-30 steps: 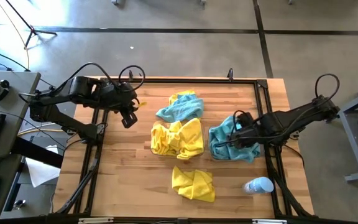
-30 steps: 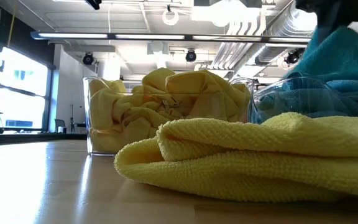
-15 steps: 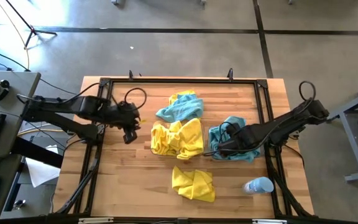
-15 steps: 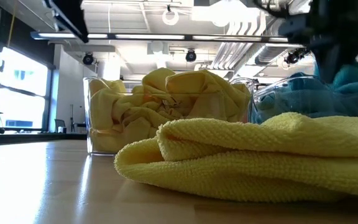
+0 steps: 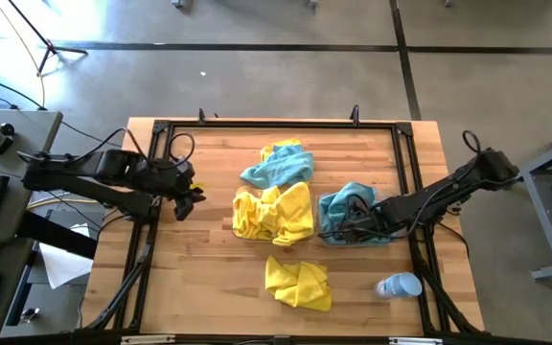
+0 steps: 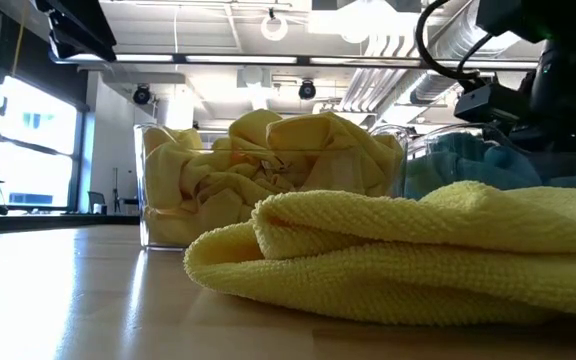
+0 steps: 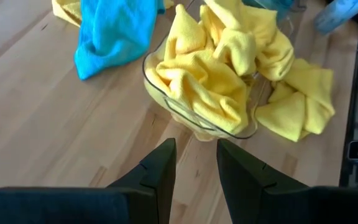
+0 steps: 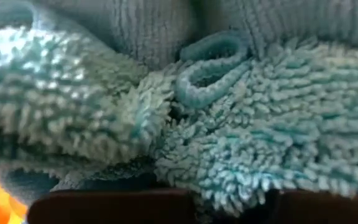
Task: Sort microfiber towel by color & place in baskets
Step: Put the blue microfiber cloth into the right transparent bin
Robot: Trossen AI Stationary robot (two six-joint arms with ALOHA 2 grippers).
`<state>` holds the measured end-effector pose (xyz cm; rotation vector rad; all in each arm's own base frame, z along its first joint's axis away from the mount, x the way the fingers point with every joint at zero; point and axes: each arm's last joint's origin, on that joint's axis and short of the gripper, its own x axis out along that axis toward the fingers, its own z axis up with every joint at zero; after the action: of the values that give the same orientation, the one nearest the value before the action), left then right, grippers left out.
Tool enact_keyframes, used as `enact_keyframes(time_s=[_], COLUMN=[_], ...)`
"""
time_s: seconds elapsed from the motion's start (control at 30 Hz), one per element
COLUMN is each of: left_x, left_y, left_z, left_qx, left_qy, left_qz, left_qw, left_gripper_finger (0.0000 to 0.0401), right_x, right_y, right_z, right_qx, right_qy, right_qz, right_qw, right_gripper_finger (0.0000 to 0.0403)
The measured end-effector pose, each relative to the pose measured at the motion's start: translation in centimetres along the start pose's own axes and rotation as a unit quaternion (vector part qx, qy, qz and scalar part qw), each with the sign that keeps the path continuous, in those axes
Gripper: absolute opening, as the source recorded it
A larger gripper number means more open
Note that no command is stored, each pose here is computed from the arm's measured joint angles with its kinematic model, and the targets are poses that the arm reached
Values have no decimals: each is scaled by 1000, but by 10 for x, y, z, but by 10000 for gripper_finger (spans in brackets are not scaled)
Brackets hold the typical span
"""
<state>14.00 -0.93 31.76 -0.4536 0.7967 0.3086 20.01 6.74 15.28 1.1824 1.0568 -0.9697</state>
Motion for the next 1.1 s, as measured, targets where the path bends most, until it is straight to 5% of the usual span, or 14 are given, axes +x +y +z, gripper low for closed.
enact_keyframes(time_s=[0.2, 0.4, 0.53, 0.77, 1.1], left_x=[-2, -2, -2, -2, -2], left_y=[1, 1, 1, 0, 0], left_z=[0, 0, 0, 0, 0], left_qx=[0, 0, 0, 0, 4], left_qy=[-2, -3, -3, -4, -3], left_qz=[-3, -3, -3, -4, -4], left_qw=[1000, 1000, 1000, 1000, 1000], left_gripper_finger=[106, 106, 106, 106, 106], right_x=[-13, -42, -65, -95, -122], right_y=[9, 11, 22, 42, 39], right_z=[0, 0, -3, -5, -1], right_qx=[-17, -30, -36, -36, -39], right_qy=[-16, -28, -28, -27, -37], right_qz=[-13, -93, -87, -42, -86], right_qw=[1000, 995, 995, 998, 995], right_gripper_finger=[56, 108, 129, 140, 140])
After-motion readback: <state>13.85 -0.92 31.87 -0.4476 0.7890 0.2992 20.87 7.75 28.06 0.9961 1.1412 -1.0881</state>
